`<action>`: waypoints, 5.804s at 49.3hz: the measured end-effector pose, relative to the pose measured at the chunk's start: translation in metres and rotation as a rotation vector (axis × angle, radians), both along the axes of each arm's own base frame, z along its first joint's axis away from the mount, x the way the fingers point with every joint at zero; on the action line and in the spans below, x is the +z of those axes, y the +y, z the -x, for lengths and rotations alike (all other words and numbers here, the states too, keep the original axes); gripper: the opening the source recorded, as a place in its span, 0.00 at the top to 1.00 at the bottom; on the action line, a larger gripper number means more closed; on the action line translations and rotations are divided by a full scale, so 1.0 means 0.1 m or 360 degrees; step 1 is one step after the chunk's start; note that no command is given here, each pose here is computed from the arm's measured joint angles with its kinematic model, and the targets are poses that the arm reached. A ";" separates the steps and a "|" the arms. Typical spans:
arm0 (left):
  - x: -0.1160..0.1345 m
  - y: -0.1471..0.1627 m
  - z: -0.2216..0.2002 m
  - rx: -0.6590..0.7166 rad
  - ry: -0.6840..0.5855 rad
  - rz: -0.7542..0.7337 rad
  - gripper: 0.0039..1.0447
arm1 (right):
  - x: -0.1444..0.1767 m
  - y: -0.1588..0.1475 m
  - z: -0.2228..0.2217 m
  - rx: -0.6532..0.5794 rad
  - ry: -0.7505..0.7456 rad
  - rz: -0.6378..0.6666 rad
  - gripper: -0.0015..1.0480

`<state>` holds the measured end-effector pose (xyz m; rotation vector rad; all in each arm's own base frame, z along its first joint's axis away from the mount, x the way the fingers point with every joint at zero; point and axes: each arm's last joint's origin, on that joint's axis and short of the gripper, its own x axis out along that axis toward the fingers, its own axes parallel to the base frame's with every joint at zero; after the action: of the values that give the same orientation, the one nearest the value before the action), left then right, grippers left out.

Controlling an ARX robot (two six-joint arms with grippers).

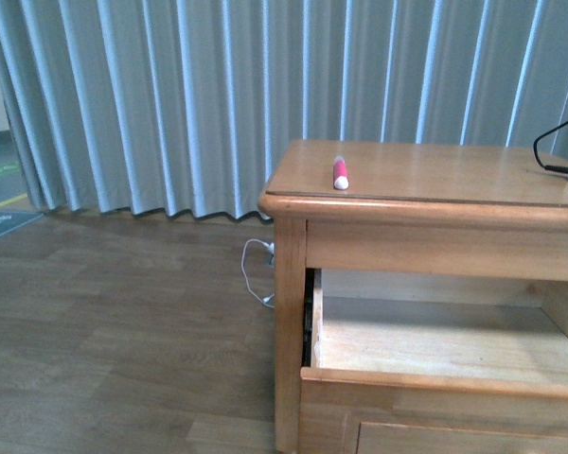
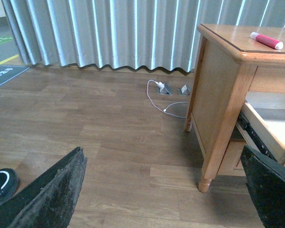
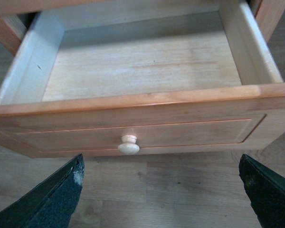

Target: Place pink marker in drawer with both arms

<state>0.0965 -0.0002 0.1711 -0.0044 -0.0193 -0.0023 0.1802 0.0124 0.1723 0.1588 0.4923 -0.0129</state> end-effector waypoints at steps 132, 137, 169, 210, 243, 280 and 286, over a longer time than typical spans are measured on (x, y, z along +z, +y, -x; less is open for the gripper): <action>0.74 -2.51 -3.71 -0.0266 0.0513 -0.0293 0.14 | 0.48 -0.20 0.49 -0.0023 -0.0119 -0.0042 0.09; 0.74 -2.51 -3.71 -0.0264 0.0527 -0.0305 0.33 | 0.48 -0.20 0.49 -0.0023 -0.0119 -0.0042 0.09; 0.78 -2.34 -3.50 -0.0603 0.0431 -0.0317 0.86 | 0.48 -0.20 0.49 -0.0023 -0.0119 -0.0042 0.09; 0.43 -2.28 -2.67 -0.1339 0.0420 -0.0690 0.86 | 0.48 -0.20 0.49 -0.0023 -0.0119 -0.0042 0.09; 0.11 -2.39 -2.78 -0.1015 0.0492 -0.0707 0.29 | 0.48 -0.20 0.49 -0.0023 -0.0119 -0.0042 0.09; 0.89 -0.76 -0.70 -0.0117 0.0169 -0.0144 0.06 | 0.48 -0.20 0.49 -0.0023 -0.0119 -0.0042 0.09; 0.81 -0.63 -0.43 -0.0030 0.0139 -0.0015 0.06 | 0.48 -0.20 0.49 -0.0023 -0.0119 -0.0041 0.09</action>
<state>0.1392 -0.0628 0.2523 0.0048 0.0684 -0.0210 0.1314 -0.0078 0.2207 0.1876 0.4165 -0.0148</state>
